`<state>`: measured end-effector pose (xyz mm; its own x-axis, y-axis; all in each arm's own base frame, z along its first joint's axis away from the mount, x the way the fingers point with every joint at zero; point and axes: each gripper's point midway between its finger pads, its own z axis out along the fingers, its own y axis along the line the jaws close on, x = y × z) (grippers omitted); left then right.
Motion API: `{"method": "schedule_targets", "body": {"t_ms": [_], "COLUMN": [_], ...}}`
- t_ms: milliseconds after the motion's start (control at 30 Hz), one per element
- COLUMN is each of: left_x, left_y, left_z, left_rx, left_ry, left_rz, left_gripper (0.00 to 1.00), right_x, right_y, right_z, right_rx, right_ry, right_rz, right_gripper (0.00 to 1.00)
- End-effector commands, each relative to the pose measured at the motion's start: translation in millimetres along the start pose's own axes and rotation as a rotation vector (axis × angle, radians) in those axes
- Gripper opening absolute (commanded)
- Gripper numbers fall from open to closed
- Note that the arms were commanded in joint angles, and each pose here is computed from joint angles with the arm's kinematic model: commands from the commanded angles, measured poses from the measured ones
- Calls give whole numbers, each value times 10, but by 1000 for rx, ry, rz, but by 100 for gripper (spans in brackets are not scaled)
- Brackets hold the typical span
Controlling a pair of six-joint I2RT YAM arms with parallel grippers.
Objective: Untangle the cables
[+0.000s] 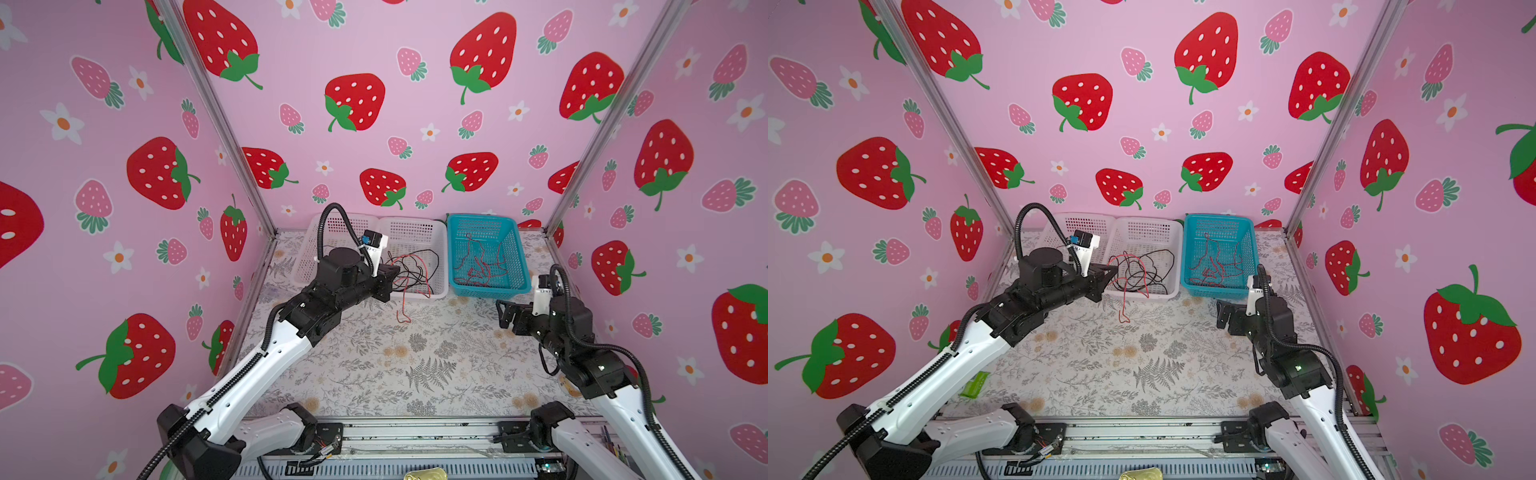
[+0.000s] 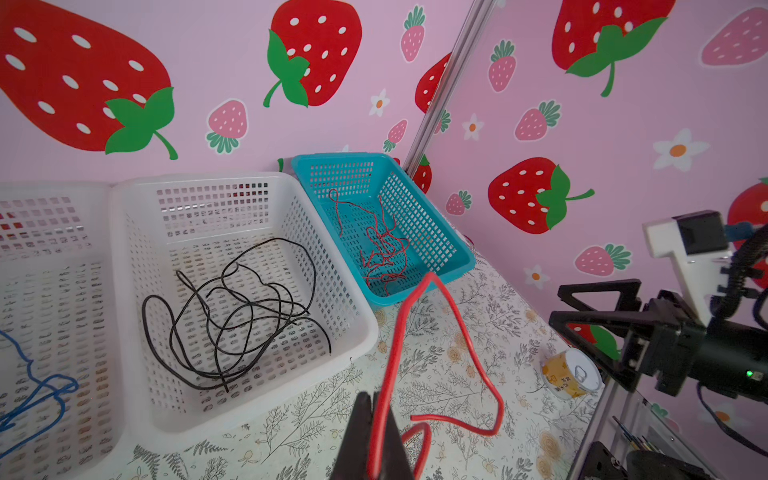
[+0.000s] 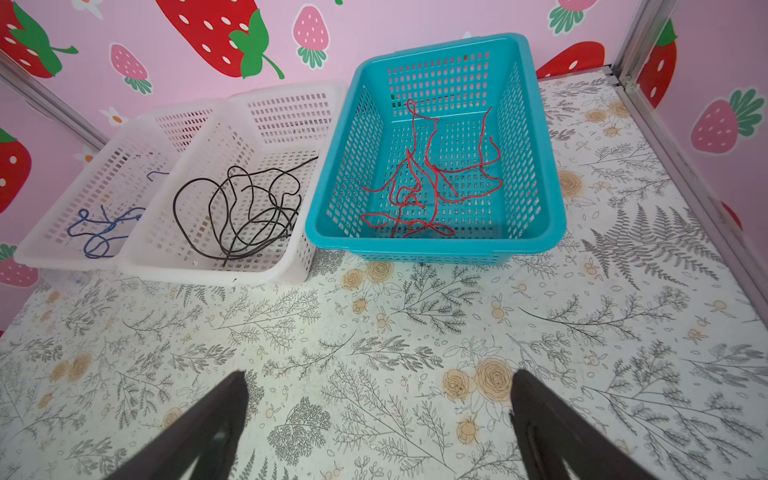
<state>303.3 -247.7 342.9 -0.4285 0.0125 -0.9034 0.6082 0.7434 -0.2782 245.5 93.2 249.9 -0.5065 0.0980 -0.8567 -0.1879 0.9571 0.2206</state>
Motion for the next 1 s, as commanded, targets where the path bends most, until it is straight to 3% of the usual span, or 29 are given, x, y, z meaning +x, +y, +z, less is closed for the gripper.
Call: {"method": "schedule_targets", "body": {"t_ms": [0, 467, 967], "left_x": [-251, -518, -723], "left_y": [-133, -595, -741], "left_z": [28, 909, 2149], "left_rx": [13, 136, 232], "left_ry": [-33, 39, -2], "left_rz": [62, 163, 79], "left_gripper": [0, 0, 0], "right_x": [-93, -82, -164], "right_y": [-8, -65, -170], "right_z": [-167, -321, -520], "right_rx": [9, 1, 31], "right_ry": [-21, -116, -221], "right_rz": [-29, -23, 2], "right_gripper": [99, 100, 99]}}
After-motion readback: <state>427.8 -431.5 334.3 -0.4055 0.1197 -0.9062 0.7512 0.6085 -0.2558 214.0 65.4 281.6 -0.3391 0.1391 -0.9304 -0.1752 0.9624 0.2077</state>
